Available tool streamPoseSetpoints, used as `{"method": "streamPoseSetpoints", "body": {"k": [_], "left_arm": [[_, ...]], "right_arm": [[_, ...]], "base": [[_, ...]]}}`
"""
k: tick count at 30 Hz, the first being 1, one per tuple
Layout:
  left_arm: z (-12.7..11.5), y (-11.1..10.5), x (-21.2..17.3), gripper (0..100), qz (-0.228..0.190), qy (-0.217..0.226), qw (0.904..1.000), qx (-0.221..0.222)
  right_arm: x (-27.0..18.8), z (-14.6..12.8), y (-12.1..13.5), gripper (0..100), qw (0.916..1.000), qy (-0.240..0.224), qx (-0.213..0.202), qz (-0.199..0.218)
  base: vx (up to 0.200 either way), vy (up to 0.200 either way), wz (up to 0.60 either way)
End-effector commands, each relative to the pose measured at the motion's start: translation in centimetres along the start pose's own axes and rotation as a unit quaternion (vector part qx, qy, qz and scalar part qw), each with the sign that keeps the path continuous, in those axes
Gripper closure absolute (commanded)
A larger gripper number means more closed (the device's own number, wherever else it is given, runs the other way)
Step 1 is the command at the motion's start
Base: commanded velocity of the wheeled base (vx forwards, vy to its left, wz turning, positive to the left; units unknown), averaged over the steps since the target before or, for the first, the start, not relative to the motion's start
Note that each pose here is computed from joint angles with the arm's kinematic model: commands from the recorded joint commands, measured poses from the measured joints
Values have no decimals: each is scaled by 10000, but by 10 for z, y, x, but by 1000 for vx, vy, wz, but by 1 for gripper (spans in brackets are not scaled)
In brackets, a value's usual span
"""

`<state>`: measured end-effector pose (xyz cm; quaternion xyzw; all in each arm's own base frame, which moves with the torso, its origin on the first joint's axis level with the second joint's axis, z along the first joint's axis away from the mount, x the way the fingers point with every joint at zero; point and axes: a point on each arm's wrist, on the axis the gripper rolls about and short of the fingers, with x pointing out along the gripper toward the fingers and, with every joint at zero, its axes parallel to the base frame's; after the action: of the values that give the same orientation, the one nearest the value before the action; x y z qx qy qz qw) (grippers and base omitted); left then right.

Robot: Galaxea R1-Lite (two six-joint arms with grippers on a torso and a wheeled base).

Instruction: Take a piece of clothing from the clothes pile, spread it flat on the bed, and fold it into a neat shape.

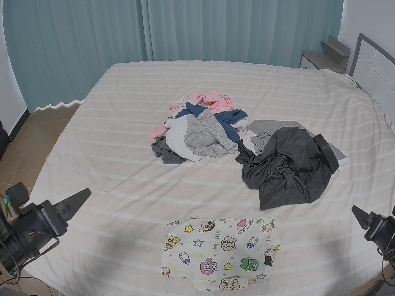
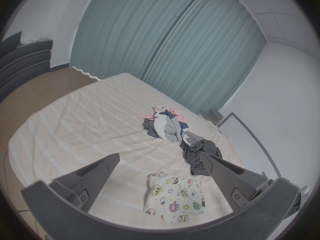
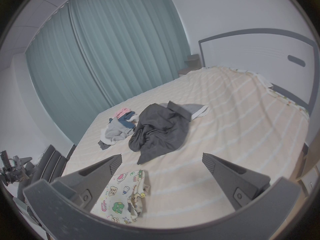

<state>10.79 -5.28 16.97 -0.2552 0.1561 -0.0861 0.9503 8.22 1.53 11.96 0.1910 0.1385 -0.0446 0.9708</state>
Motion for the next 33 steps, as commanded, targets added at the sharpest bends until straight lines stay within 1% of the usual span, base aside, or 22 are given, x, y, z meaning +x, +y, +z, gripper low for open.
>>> {"method": "streamPoseSetpoints", "body": {"k": [1,4,5,6,7,10,12,14,15,16,17,19,20,21,22,23,24,26,27,29,31,33], "left_arm": [[-21,51,-108,0,694,-1430,9873,-58],[-32,58,-122,0,1022,-1769,9789,35],[-43,63,-133,0,1254,-2074,9700,209],[-44,63,-134,0,1276,-2103,9690,230],[-54,68,-139,0,1432,-2209,9634,512],[-56,69,-136,0,1498,-2282,9606,521],[-61,73,-130,0,1545,-2172,9617,636],[-74,81,-120,0,1616,-1834,9641,1042],[-77,83,-118,0,1612,-1755,9645,1137],[-87,88,-110,0,1509,-1578,9656,1408],[-86,88,-109,0,1328,-1646,9659,1492],[-86,87,-109,0,1176,-1659,9666,1562],[-86,87,-109,0,1182,-1649,9663,1585],[-85,86,-108,0,1248,-1563,9657,1658],[-85,86,-108,0,1248,-1563,9657,1658],[-85,86,-107,0,1453,-1513,9624,1728],[-85,86,-107,0,1453,-1513,9624,1728],[-87,84,-111,0,2067,-1920,9404,1899],[-89,84,-113,0,2217,-2035,9324,2000],[-89,84,-114,0,2137,-2022,9307,2175],[-90,83,-114,0,1954,-1976,9343,2234],[-90,82,-112,0,1347,-1805,9455,2354]], "right_arm": [[-78,-30,-39,0,9868,-1435,22,-756],[-85,-39,-42,0,9839,-1623,-167,-725],[-88,-46,-44,0,9818,-1767,-339,-609],[-88,-46,-44,0,9817,-1764,-377,-616],[-85,-51,-46,0,9827,-1675,-508,-601],[-86,-52,-46,0,9835,-1655,-546,-492],[-89,-54,-46,0,9826,-1757,-598,-36],[-89,-55,-44,0,9826,-1639,-803,330],[-89,-55,-44,0,9820,-1620,-884,391],[-89,-55,-43,0,9799,-1597,-1098,468],[-89,-56,-43,0,9782,-1590,-1242,497],[-89,-56,-42,0,9733,-1574,-1564,581],[-89,-56,-42,0,9722,-1572,-1628,594],[-89,-56,-42,0,9681,-1572,-1864,584],[-89,-56,-42,0,9681,-1572,-1864,584],[-88,-57,-43,0,9641,-1548,-2087,541],[-88,-57,-43,0,9641,-1548,-2087,541],[-88,-57,-43,0,9629,-1537,-2154,528],[-88,-57,-43,0,9627,-1543,-2155,537],[-88,-59,-44,0,9650,-1403,-2150,546],[-87,-62,-44,0,9670,-1262,-2143,555],[-87,-63,-44,0,9683,-1222,-2096,594]], "base": [[0,0,0],[0,0,0],[0,0,0],[0,0,0],[0,0,0],[0,0,0],[0,0,0],[0,0,0],[0,0,0],[0,0,0],[0,0,0],[0,0,0],[0,0,0],[0,0,0],[0,0,0],[0,0,0],[0,0,0],[0,0,0],[0,0,0],[0,0,0],[0,0,0],[0,0,0]]}}
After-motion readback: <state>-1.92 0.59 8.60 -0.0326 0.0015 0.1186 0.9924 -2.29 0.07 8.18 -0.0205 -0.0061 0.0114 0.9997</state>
